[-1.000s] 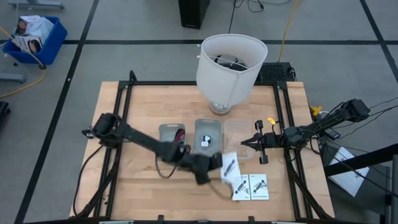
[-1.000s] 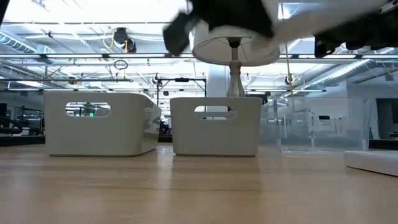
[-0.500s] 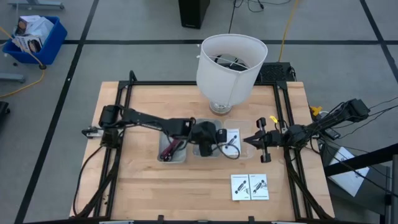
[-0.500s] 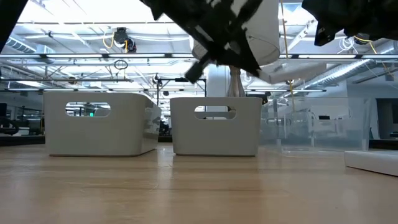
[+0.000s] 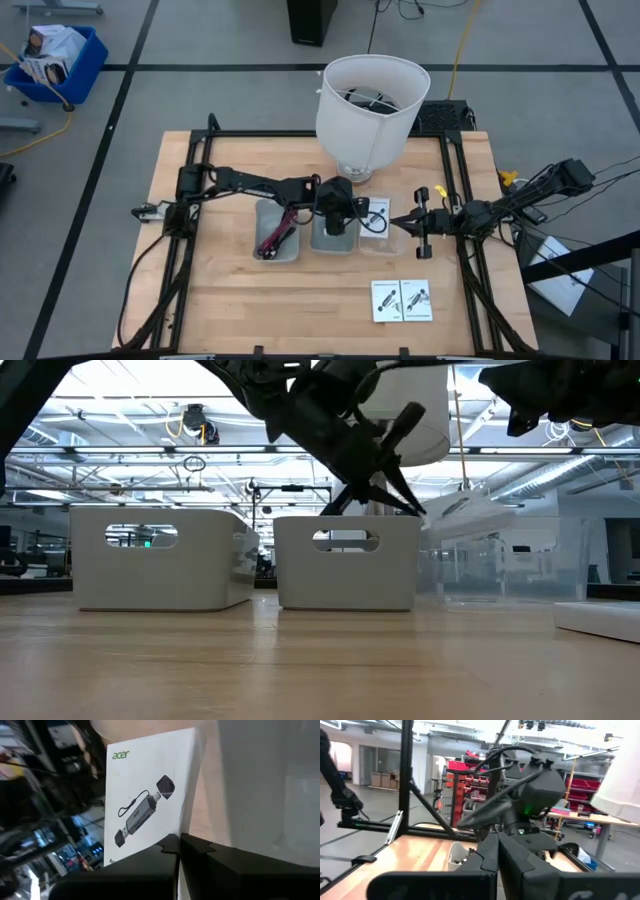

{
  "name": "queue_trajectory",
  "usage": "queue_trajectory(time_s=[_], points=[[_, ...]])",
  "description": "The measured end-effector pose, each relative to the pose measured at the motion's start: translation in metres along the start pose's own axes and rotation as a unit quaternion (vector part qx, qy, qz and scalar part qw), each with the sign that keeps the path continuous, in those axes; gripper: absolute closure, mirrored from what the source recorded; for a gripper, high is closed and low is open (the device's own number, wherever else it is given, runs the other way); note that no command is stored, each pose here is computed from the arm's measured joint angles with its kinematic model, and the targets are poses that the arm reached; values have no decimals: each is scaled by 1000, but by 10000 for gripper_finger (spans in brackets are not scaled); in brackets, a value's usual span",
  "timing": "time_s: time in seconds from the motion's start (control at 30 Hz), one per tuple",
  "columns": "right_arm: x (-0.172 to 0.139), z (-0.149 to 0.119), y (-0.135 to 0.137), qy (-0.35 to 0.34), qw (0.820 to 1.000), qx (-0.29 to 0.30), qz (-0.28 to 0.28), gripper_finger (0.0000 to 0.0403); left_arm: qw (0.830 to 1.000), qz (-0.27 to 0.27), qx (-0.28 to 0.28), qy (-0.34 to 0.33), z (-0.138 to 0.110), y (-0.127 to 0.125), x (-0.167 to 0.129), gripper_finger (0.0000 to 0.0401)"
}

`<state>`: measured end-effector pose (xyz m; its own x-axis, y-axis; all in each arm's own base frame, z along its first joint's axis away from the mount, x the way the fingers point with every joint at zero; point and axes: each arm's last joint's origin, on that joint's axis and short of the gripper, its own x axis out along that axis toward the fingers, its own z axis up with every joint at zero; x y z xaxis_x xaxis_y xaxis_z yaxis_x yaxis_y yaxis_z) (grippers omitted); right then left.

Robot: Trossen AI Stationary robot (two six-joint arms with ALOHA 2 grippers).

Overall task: Pick and place items into bin
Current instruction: Put the left card reader box into the transparent bin, then put the right card reader box into the transparent bin

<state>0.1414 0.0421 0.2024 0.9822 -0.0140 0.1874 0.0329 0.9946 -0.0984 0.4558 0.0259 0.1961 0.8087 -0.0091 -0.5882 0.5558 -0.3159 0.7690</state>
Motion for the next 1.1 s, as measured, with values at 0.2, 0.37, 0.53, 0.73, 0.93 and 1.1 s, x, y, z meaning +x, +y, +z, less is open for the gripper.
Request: queue_trajectory(time_s=[0.2,0.37,0.53,0.73,0.93,1.1], points=[[0,0,0,0,1000,-11,-3,403,999,30,2,-30,0,4,-1,394],[0,0,0,2,1000,-11,-2,403,999,29,-16,-40,-4,2,-1,396],[0,0,0,1,1000,-11,-2,403,999,26,-16,-42,-2,2,-1,361],[0,-1,0,5,1000,-11,-1,403,998,36,-34,-39,-1,4,-1,320],[0,-1,0,4,1000,-4,0,403,998,36,-50,-25,-2,5,-1,315],[0,-2,0,9,1000,-5,2,403,995,57,-80,20,1,17,-6,314]])
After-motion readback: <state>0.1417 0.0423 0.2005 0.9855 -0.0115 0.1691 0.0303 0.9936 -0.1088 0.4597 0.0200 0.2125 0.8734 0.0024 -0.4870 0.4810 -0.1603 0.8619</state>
